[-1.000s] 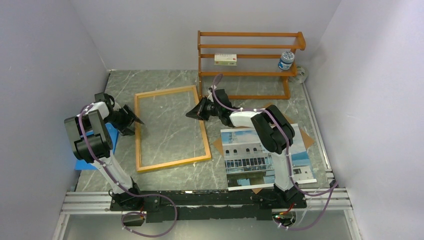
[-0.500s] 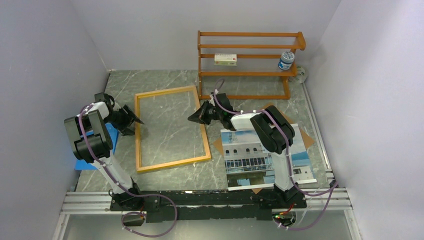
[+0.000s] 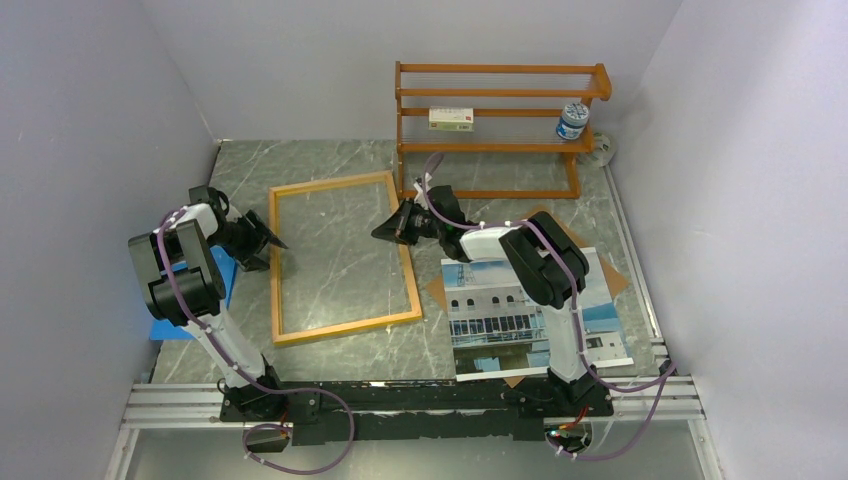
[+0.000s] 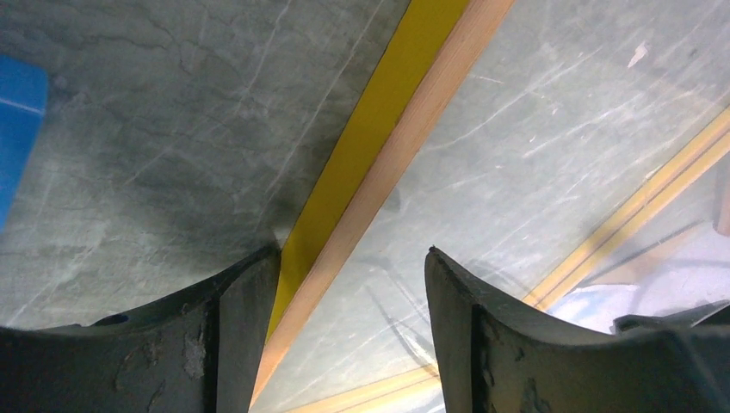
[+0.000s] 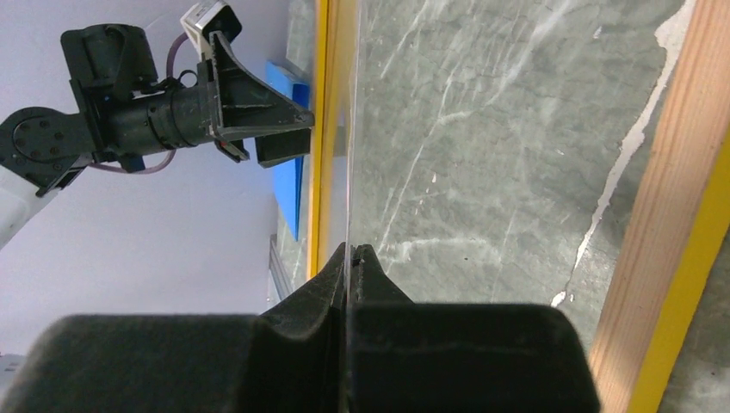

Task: Put the photo into the frame
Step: Place the photo frame item in the photo frame, then pick up the photo at the center of the board.

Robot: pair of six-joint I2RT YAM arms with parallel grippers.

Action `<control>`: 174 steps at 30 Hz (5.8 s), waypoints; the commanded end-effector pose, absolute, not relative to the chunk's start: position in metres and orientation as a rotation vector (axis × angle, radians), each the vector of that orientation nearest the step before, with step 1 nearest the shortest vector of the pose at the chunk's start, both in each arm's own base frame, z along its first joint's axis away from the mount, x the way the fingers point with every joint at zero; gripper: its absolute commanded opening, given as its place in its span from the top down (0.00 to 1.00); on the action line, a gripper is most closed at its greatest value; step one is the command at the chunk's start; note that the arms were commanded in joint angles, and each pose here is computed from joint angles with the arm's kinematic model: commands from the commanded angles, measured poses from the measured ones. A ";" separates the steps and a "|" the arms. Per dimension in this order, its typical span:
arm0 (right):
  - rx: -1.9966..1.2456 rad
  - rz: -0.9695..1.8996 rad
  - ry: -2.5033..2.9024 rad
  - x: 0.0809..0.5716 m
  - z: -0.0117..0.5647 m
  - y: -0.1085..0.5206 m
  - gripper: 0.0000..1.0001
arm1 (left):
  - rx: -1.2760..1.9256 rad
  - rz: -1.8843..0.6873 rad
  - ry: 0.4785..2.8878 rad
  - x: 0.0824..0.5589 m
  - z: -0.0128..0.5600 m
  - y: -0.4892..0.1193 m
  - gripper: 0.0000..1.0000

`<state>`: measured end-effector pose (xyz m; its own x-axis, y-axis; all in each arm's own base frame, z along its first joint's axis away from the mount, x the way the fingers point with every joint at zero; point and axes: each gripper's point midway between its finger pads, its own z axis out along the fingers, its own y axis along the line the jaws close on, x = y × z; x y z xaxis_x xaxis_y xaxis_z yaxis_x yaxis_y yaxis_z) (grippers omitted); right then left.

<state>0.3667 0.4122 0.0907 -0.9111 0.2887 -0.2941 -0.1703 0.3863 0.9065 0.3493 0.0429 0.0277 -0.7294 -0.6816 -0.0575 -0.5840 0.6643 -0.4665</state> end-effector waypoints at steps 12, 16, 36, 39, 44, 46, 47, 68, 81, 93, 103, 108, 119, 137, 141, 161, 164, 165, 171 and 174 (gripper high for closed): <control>-0.049 1.598 2.202 0.366 0.104 0.438 1.00 | -1.041 -0.590 2.697 0.345 0.013 0.044 0.38; -0.046 1.566 2.233 0.368 0.097 0.438 1.00 | -1.042 -0.577 2.704 0.344 0.012 0.045 0.40; -0.315 1.634 2.021 0.354 0.129 0.441 1.00 | -1.043 -0.550 2.722 0.344 0.010 0.049 0.42; -0.311 1.628 2.031 0.359 0.125 0.443 1.00 | -1.044 -0.535 2.730 0.343 0.009 0.050 0.44; -0.302 1.555 2.079 0.368 0.116 0.443 1.00 | -1.048 -0.532 2.737 0.342 0.007 0.051 0.44; -0.283 1.536 2.106 0.370 0.111 0.442 1.00 | -1.047 -0.532 2.740 0.342 0.007 0.050 0.44; -0.276 1.529 2.119 0.371 0.108 0.442 1.00 | -1.046 -0.532 2.741 0.342 0.006 0.050 0.44; -0.240 1.417 2.245 0.390 0.086 0.433 1.00 | -1.004 -0.404 2.797 0.334 0.003 0.064 0.64; -0.318 1.393 2.236 0.394 0.088 0.435 1.00 | -0.973 -0.412 2.812 0.333 0.003 0.064 0.66; -0.276 1.309 2.289 0.399 0.085 0.427 0.69 | -0.978 -0.412 2.812 0.333 0.003 0.064 0.65; -0.195 1.100 2.343 0.418 0.104 0.395 0.44 | -0.975 -0.438 2.799 0.336 0.008 0.061 0.61; -0.183 0.903 2.344 0.422 0.102 0.364 0.38 | -0.970 -0.464 2.787 0.338 0.013 0.059 0.56; -0.230 0.716 2.411 0.416 0.072 0.350 0.34 | -0.980 -0.469 2.771 0.340 0.017 0.058 0.34; -0.023 0.444 2.406 0.372 0.128 0.264 0.34 | -0.879 -0.275 2.598 0.342 0.110 0.064 0.21; 0.136 0.279 2.491 0.341 0.114 0.205 0.33 | -0.671 -0.366 2.621 0.344 0.131 -0.001 0.21; 0.899 0.183 2.578 0.205 0.041 0.065 0.35 | 0.161 -1.064 2.686 0.216 0.109 -0.335 0.16; 0.952 0.194 2.589 0.198 0.030 0.065 0.35 | 0.167 -1.106 2.733 0.191 0.092 -0.364 0.18; 0.957 0.201 2.595 0.197 0.027 0.066 0.35 | 0.151 -1.128 2.740 0.184 0.088 -0.373 0.19; 0.961 0.210 2.620 0.193 0.016 0.068 0.35 | -0.011 -1.103 2.792 0.150 0.046 -0.404 0.22; 0.949 0.202 2.632 0.189 0.013 0.067 0.35 | -0.064 -1.034 2.823 0.135 0.030 -0.407 0.22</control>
<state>0.1917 0.0652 0.0206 -0.7239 0.6313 -0.2783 0.5864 0.7755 0.2338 0.1354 -0.3915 0.0391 -0.9946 0.0388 -0.0962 0.0922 0.7555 -0.6487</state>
